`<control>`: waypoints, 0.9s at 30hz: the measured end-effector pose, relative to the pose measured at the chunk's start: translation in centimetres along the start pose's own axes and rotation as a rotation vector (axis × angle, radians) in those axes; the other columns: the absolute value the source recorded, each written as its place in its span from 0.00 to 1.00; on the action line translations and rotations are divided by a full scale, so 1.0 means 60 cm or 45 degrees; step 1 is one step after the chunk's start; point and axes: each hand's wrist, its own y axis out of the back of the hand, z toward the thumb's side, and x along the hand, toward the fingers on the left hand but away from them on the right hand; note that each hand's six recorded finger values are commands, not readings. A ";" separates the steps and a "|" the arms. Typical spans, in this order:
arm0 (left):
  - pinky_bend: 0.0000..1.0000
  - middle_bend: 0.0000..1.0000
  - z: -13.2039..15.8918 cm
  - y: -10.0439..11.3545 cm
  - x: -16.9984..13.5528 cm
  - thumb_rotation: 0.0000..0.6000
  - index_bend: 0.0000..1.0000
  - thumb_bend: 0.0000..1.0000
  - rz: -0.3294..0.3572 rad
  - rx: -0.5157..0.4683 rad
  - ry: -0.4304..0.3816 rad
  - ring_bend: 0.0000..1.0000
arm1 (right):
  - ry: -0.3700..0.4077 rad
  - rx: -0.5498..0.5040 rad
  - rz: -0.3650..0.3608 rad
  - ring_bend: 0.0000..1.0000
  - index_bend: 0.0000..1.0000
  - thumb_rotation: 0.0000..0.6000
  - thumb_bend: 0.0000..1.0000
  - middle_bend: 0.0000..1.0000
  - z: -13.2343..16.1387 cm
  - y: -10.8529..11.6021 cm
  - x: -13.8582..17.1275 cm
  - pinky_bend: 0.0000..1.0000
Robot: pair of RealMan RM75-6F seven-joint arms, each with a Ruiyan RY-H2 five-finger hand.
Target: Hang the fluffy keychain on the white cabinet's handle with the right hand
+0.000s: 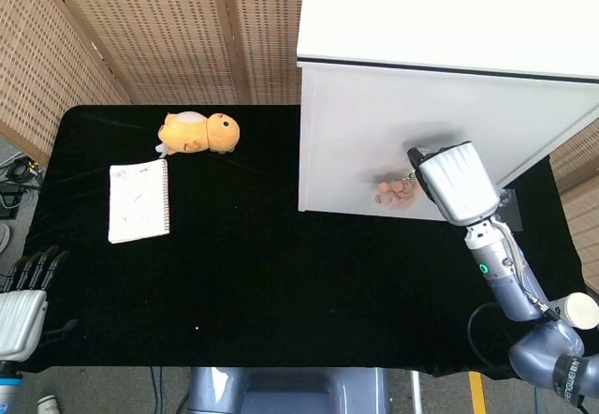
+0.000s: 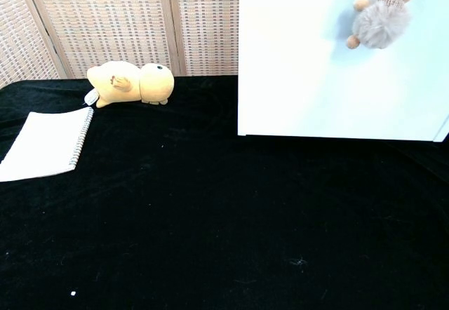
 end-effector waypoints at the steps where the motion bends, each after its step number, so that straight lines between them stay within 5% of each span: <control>1: 0.00 0.00 0.000 0.000 0.000 1.00 0.00 0.00 0.000 0.000 0.000 0.00 | -0.002 0.002 0.001 0.92 0.72 1.00 0.59 0.94 -0.001 0.000 -0.001 1.00; 19: 0.00 0.00 0.000 -0.001 0.001 1.00 0.00 0.00 0.002 0.007 0.003 0.00 | -0.042 0.021 0.000 0.92 0.72 1.00 0.56 0.94 -0.014 0.002 -0.010 1.00; 27: 0.00 0.00 -0.002 0.001 0.000 1.00 0.00 0.00 0.006 0.005 0.004 0.00 | -0.090 0.041 -0.043 0.92 0.75 1.00 0.18 0.94 -0.014 0.011 -0.016 1.00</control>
